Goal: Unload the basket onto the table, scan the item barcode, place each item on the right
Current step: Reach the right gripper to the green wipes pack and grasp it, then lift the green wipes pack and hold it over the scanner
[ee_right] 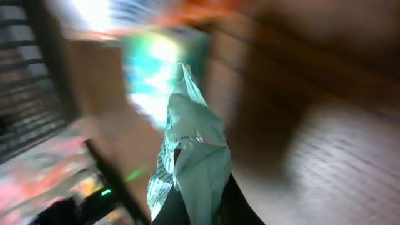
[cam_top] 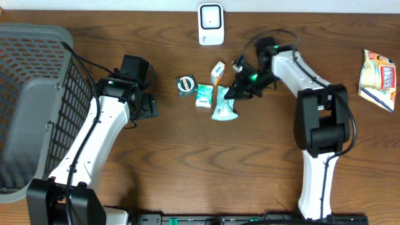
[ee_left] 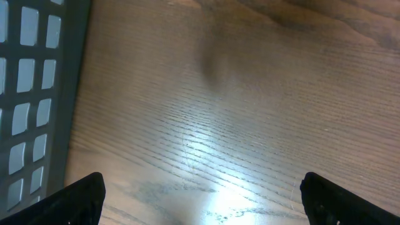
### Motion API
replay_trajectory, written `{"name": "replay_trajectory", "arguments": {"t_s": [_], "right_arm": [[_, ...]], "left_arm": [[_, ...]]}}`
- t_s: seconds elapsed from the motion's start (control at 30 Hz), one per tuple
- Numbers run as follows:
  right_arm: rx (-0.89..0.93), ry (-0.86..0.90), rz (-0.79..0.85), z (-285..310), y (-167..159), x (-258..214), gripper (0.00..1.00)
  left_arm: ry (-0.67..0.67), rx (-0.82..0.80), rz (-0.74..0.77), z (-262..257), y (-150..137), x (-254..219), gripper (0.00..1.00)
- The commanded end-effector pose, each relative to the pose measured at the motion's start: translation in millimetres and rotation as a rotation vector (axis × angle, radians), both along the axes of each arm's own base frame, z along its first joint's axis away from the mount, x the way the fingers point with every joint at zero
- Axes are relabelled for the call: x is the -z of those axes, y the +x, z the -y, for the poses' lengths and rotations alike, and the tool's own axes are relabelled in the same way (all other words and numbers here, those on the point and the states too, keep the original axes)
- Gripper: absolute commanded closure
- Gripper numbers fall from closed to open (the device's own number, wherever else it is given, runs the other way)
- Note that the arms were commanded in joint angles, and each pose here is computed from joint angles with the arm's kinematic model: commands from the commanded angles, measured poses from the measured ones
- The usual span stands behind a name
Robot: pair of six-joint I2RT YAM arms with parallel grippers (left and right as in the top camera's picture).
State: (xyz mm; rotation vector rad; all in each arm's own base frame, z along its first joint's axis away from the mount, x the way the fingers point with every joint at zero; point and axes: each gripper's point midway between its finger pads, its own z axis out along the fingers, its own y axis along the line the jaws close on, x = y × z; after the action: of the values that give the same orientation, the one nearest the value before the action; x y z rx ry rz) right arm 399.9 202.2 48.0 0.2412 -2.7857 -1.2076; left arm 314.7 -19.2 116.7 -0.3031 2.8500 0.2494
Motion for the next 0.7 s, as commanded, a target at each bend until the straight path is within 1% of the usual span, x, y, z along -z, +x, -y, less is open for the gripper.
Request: {"name": "replay_trajectory", "arguments": {"t_s": [0.0, 0.1, 0.3, 0.47, 0.57, 0.67], "right_arm": [[-0.064, 0.286, 0.21, -13, 13, -89, 0.99], [-0.081, 0.347, 0.35, -8, 20, -126, 0.99], [-0.103, 0.374, 0.68, -3, 47, -188, 0.99], [-0.107, 0.404, 0.912, -6, 66, -237, 0.99], [-0.083, 0.426, 0.972, -7, 75, -255, 0.99], [-0.042, 0.445, 0.951, -8, 80, -263, 0.99]], "left_arm": [[0.005, -0.012, 0.014, -3, 0, -5, 0.02], [0.005, -0.012, 0.014, -3, 0, -5, 0.03], [0.005, -0.012, 0.014, -3, 0, -5, 0.02], [0.005, -0.012, 0.014, -3, 0, -5, 0.02], [0.005, -0.012, 0.014, -3, 0, -5, 0.02], [0.005, -0.012, 0.014, -3, 0, -5, 0.02]]}}
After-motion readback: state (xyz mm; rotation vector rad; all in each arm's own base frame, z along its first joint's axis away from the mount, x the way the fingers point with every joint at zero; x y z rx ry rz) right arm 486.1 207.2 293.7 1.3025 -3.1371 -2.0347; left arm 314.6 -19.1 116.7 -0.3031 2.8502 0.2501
